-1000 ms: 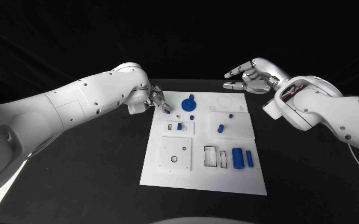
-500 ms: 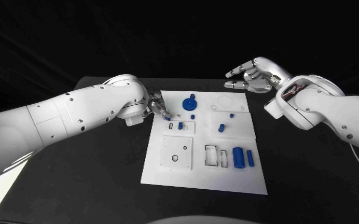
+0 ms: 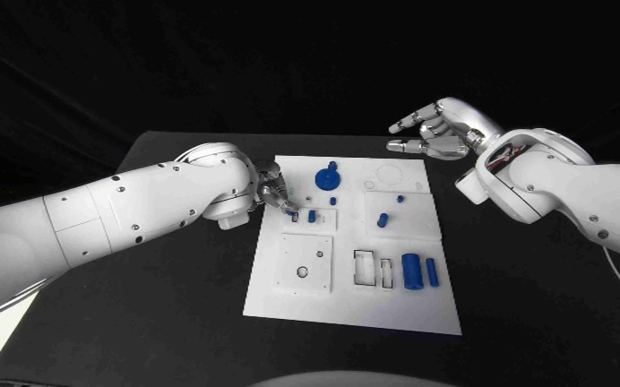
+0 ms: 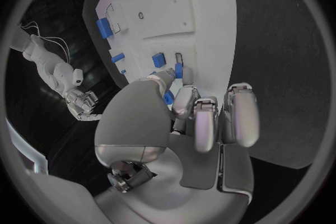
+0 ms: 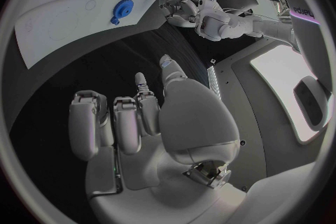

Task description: Assemble the parts on the task board

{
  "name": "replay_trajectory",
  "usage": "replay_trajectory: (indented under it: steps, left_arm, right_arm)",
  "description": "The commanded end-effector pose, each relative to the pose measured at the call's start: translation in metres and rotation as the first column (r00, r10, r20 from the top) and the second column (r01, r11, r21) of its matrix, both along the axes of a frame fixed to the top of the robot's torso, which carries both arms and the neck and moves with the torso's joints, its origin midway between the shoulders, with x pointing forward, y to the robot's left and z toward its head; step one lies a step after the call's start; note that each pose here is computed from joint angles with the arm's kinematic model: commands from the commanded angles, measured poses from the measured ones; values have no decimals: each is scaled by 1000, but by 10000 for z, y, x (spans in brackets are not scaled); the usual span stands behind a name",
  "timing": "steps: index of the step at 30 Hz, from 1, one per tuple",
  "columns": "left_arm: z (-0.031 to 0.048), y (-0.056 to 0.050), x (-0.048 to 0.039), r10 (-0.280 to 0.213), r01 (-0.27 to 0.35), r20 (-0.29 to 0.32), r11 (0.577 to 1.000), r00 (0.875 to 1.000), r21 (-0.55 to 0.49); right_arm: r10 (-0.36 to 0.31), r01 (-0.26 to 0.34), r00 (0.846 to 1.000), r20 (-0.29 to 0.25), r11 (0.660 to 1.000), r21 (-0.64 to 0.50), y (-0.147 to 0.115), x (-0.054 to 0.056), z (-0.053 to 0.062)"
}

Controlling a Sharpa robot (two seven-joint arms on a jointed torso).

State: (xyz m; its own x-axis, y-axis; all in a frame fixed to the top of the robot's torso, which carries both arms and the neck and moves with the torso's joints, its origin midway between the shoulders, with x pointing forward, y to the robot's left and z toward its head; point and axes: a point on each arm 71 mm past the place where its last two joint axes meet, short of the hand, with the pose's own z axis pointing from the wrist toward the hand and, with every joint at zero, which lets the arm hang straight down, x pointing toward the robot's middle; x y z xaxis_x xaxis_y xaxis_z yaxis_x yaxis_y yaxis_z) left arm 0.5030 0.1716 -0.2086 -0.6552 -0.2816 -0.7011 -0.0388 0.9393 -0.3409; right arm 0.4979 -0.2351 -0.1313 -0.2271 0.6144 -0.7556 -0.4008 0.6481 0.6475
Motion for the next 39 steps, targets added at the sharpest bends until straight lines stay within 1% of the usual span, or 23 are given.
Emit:
replay_trajectory:
  steps: [1, 6, 15, 23, 39]
  left_arm:
    - [-7, -19, -22, -5, 5, 5, 1000, 1000, 13]
    - [-23, -42, -45, -13, 13, -3, 1000, 1000, 14]
    - [-33, -54, -39, -16, 16, 6, 1000, 1000, 24]
    - [-44, -52, -36, -21, 21, 1, 999, 1000, 33]
    - [-64, -68, -54, -53, 54, -23, 997, 998, 61]
  right_arm:
    - [15, -15, 1000, -5, 1000, -3, 13, -8, -7]
    - [15, -15, 1000, -6, 1000, -3, 12, -10, -7]
    - [17, -17, 1000, -6, 1000, -3, 15, -12, -8]
    - [17, -17, 1000, -8, 1000, -2, 13, -13, -8]
    - [18, -17, 1000, -18, 1000, 5, 11, -11, -13]
